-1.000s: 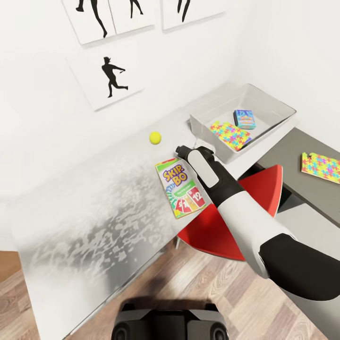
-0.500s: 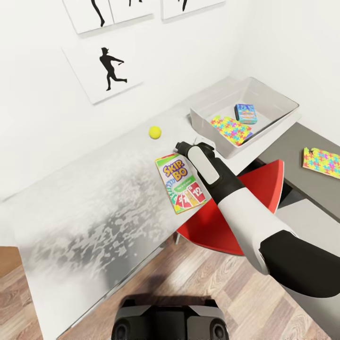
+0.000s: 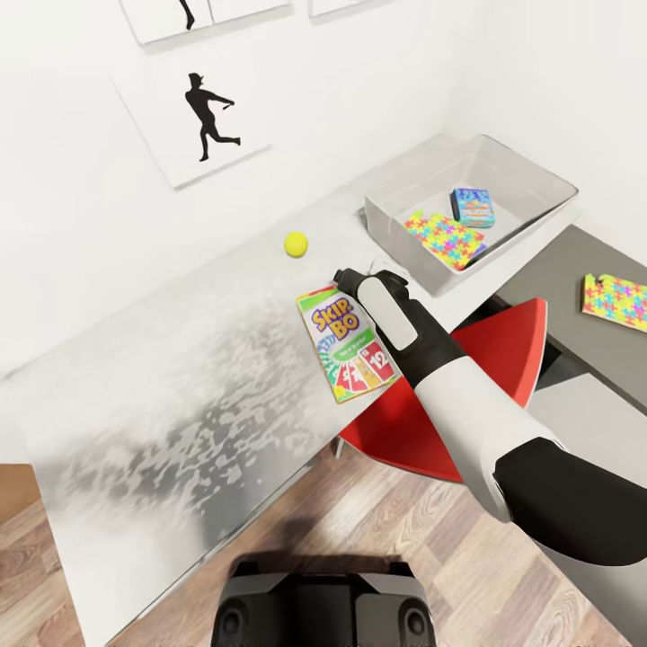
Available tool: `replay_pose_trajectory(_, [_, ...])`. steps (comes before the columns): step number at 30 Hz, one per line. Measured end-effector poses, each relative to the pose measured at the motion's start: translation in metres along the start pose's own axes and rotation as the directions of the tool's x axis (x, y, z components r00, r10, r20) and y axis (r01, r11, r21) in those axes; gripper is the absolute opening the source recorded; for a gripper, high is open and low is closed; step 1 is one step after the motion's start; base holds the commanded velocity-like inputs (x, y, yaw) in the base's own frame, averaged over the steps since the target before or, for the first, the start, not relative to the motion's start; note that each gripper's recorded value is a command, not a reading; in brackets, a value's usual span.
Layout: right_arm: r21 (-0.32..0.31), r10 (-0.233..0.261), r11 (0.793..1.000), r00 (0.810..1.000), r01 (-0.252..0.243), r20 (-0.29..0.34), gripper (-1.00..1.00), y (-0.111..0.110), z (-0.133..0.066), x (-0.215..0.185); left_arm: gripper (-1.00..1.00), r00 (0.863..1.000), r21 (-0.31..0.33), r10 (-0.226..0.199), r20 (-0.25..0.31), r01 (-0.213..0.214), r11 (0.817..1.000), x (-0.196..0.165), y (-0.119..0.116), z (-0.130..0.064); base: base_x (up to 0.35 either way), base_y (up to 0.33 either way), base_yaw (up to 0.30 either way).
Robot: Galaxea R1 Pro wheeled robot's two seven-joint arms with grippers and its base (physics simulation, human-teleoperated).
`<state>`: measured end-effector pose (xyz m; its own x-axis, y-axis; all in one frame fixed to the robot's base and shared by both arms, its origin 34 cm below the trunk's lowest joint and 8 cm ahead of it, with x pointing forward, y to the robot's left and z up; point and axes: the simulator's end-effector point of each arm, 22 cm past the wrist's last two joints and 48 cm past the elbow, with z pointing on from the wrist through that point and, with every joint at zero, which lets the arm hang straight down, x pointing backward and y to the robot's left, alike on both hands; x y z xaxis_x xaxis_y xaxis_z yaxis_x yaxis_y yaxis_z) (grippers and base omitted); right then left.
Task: Put all the toys in the child's room - the three board games (two on the bed and one on the table), the two jigsaw puzzles on the table, and the tennis ball on the table - inside the toy box on the table in the child's room.
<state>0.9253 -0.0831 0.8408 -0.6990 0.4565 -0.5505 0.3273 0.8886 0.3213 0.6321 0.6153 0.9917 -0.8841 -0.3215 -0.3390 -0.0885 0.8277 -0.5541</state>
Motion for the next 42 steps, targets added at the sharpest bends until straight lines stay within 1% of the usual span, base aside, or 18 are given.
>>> replay_pose_trajectory(8, [-0.028,0.008,1.0,1.0,-0.008,-0.002,1.0,0.004,0.007,0.005,1.0,1.0,-0.005,-0.005,-0.01,0.005,1.0,0.002,0.004,0.005,0.0,0.0,0.0])
replay_pose_trajectory(19, [-0.033,0.018,0.999,1.0,-0.018,-0.004,1.0,0.001,0.015,0.011,1.0,1.0,-0.01,-0.014,-0.025,0.014,1.0,0.006,0.009,0.012,0.0,0.0,0.0])
replay_pose_trajectory(26, [-0.062,0.021,0.998,1.0,-0.022,-0.01,1.0,0.005,0.021,0.017,1.0,0.999,-0.014,-0.019,-0.034,0.019,1.0,0.008,0.012,0.016,0.0,0.0,0.0])
replay_pose_trajectory(31, [-0.067,0.045,0.997,0.999,-0.044,0.009,1.0,0.004,0.024,0.016,1.0,0.999,-0.018,-0.022,-0.041,0.022,1.0,0.01,0.015,0.018,0.0,0.0,0.0])
replay_pose_trajectory(35, [-0.074,0.052,0.996,0.998,-0.051,0.018,1.0,0.005,0.025,0.015,1.0,0.999,-0.02,-0.024,-0.045,0.023,1.0,0.011,0.016,0.02,0.0,0.0,0.0])
replay_pose_trajectory(42, [-0.075,0.043,0.996,0.999,-0.041,0.031,1.0,0.005,0.027,0.013,1.0,0.998,-0.023,-0.029,-0.053,0.028,0.999,0.013,0.019,0.024,0.0,0.055,0.0])
